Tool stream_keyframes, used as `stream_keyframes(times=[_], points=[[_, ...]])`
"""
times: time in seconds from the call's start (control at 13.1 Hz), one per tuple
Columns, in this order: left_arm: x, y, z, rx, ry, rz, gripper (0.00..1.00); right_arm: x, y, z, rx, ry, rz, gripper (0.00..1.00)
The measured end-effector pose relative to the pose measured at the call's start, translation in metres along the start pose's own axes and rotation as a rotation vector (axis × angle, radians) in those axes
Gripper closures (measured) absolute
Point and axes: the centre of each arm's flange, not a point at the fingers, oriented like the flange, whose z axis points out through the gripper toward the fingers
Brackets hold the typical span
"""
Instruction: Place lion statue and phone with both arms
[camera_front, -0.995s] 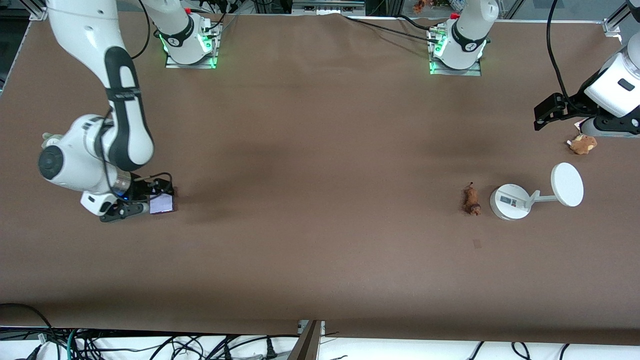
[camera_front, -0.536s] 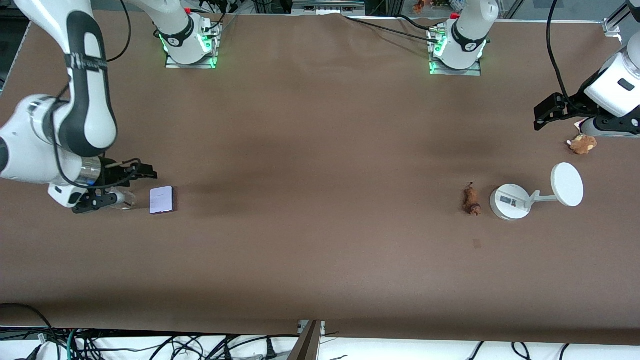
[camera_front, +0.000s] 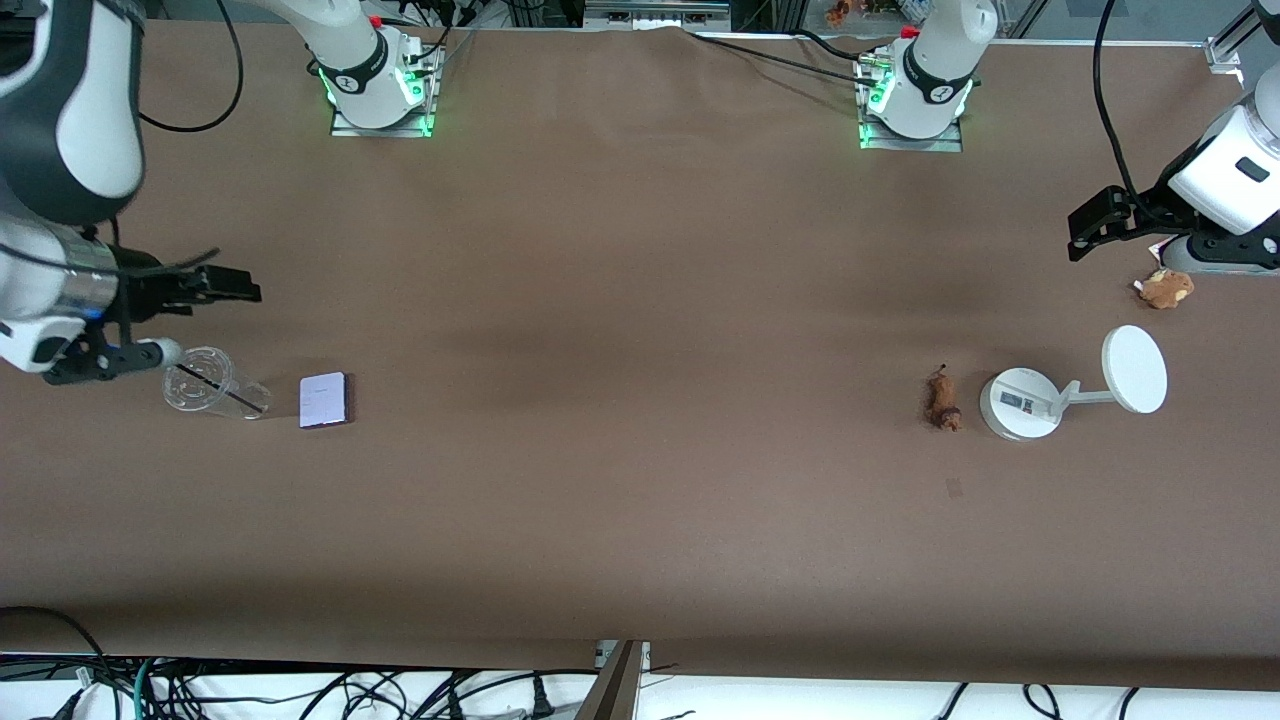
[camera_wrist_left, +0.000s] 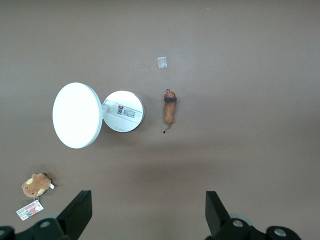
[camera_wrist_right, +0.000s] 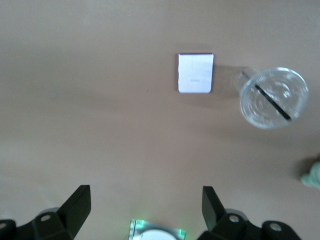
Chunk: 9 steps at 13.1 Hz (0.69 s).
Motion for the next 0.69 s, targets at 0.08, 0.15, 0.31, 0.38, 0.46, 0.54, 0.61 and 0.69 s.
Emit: stream_keyframes(times=[0.08,0.15,0.31,0.38,0.46,0.54,0.61,0.69], points=[[0.0,0.0,0.0,0.0,0.0,0.0,0.0,-0.006,-0.007,-0.015,-0.011,-0.004,0.016,0.01],[0.0,0.0,0.0,0.0,0.0,0.0,0.0,-0.011,-0.016,-0.028,-0.028,-0.004,0.027,0.01],[0.0,0.0,0.0,0.0,0.0,0.0,0.0,-0.016,-0.034,-0.041,-0.069,0.002,0.028,0.01],[0.0,0.0,0.0,0.0,0.0,0.0,0.0,-0.016,-0.041,-0.042,-0.082,0.002,0.022,0.01],[0.0,0.0,0.0,0.0,0.0,0.0,0.0,-0.015,-0.046,-0.041,-0.088,0.001,0.018,0.01],[0.0,0.0,0.0,0.0,0.0,0.0,0.0,-0.013,-0.047,-0.039,-0.09,-0.002,0.016,0.01],[0.0,0.0,0.0,0.0,0.0,0.0,0.0,-0.012,-0.047,-0.038,-0.091,-0.005,0.017,0.01],[0.0,0.0,0.0,0.0,0.0,0.0,0.0,-0.012,-0.047,-0.037,-0.092,-0.007,0.018,0.01]])
